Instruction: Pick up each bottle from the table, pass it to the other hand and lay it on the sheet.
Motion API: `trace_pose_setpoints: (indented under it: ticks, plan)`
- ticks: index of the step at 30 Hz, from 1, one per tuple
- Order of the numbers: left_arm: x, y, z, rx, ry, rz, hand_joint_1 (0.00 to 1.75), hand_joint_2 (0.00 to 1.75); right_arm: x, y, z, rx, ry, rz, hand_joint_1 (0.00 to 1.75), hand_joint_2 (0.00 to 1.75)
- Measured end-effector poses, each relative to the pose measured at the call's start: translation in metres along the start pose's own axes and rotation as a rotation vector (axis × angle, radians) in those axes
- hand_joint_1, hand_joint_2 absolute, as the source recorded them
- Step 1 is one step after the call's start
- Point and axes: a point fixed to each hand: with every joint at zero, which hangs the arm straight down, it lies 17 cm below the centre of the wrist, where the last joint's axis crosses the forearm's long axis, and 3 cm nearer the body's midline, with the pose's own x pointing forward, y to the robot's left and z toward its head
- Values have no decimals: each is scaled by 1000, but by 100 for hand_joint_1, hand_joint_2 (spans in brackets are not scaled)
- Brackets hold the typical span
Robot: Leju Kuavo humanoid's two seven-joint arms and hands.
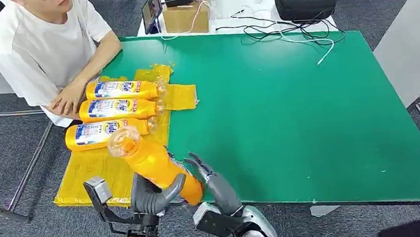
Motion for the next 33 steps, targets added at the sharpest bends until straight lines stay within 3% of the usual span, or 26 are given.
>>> trace_pose_setpoints:
  ticks: [6,8,11,14,16,19,22,25,33]
  plan:
    - [10,10,-4,36,-53,-69,175,175,-10,-20,5,-80,18,22,0,0]
    - [19,19,-4,71,-112,-200,175,175,-20,-31,14,-127,40,44,0,0]
    - [43,43,-3,168,-287,-695,175,175,-37,-42,32,-170,88,52,0,0]
    - [40,46,-4,84,-391,-1198,175,175,-43,-49,44,-187,100,80,0,0]
    - [24,63,-6,47,-364,-1389,175,175,-45,-56,47,-205,107,87,0,0]
    - [12,107,-10,135,-219,-1373,175,175,-46,-65,52,-232,117,96,0,0]
    - [1,127,-14,138,-119,-1422,175,175,-35,-68,51,-234,88,100,0,0]
    - [-4,143,-22,112,-68,-1577,175,175,-23,-76,47,-260,63,80,0,0]
    - [-18,183,-40,53,47,-1737,175,175,-11,-77,41,-304,45,-22,0,0]
